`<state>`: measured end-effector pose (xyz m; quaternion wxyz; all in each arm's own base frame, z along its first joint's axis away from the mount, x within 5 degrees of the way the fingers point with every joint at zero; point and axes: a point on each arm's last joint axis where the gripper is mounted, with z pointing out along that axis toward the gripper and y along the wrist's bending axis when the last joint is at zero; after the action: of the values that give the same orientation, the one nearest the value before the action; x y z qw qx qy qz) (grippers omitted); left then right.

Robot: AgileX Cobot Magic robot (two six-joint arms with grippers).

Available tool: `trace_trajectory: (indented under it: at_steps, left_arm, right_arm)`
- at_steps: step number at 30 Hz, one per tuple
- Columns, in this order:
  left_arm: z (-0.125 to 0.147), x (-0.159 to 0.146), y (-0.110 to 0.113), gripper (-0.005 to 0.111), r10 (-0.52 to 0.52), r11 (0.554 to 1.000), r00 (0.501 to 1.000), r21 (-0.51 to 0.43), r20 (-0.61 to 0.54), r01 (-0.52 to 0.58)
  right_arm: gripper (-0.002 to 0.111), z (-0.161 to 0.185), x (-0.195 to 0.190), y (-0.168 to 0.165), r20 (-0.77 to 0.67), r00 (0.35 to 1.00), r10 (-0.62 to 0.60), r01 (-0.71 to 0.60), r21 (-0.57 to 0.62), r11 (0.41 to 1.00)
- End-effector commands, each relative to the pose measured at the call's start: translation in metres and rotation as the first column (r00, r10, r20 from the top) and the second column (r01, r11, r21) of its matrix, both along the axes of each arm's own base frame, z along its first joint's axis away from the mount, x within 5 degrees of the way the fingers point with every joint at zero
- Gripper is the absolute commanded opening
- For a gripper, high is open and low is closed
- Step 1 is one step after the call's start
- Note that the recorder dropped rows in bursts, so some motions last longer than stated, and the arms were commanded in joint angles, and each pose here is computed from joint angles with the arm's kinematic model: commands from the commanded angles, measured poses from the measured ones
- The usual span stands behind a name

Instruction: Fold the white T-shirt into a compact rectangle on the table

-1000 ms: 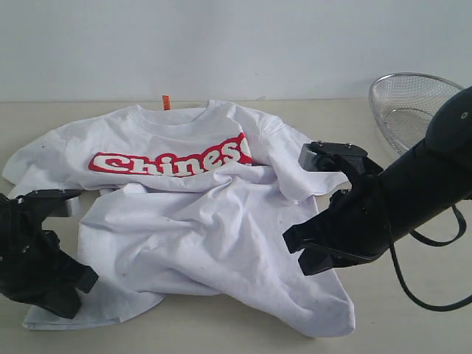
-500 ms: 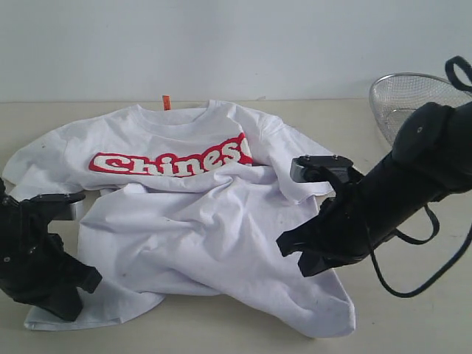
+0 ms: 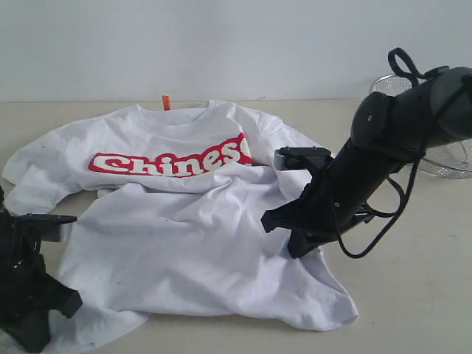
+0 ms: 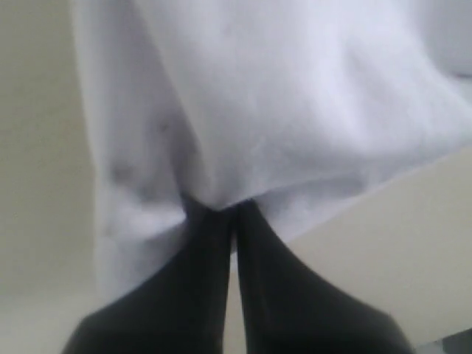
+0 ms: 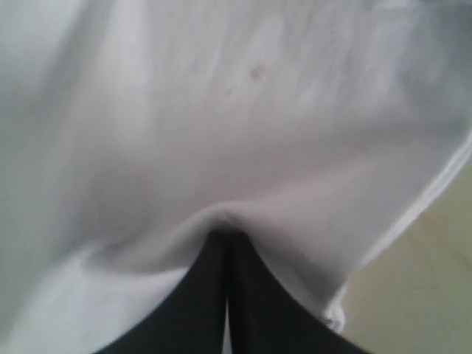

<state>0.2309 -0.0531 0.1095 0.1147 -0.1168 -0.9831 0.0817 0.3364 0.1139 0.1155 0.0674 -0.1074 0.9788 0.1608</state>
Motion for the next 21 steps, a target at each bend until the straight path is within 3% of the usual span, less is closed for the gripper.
trace_trajectory:
  at_steps: [1,9,15,21]
  left_arm:
    - [-0.004,-0.009,0.010,0.005,-0.058,0.992,0.992,0.105,-0.110,0.070]
    - [0.013,-0.012,0.014,0.005,-0.116,0.985,0.988,0.120,-0.104,0.128]
    - [0.033,-0.005,0.011,0.005,-0.125,0.988,0.992,0.094,-0.004,0.125]
    - [0.041,0.003,0.007,0.005,-0.127,0.991,0.987,0.060,0.096,0.121]
  right_arm:
    - [0.000,-0.006,0.019,-0.001,0.068,0.998,-0.004,0.007,-0.047,0.999]
    - [0.000,0.007,0.034,0.000,0.105,0.994,-0.012,0.018,-0.062,0.998]
    - [0.000,0.025,0.021,0.000,0.056,0.998,0.018,-0.015,-0.050,0.999]
    - [0.000,0.063,-0.003,-0.005,0.110,0.994,0.004,-0.003,-0.011,1.000]
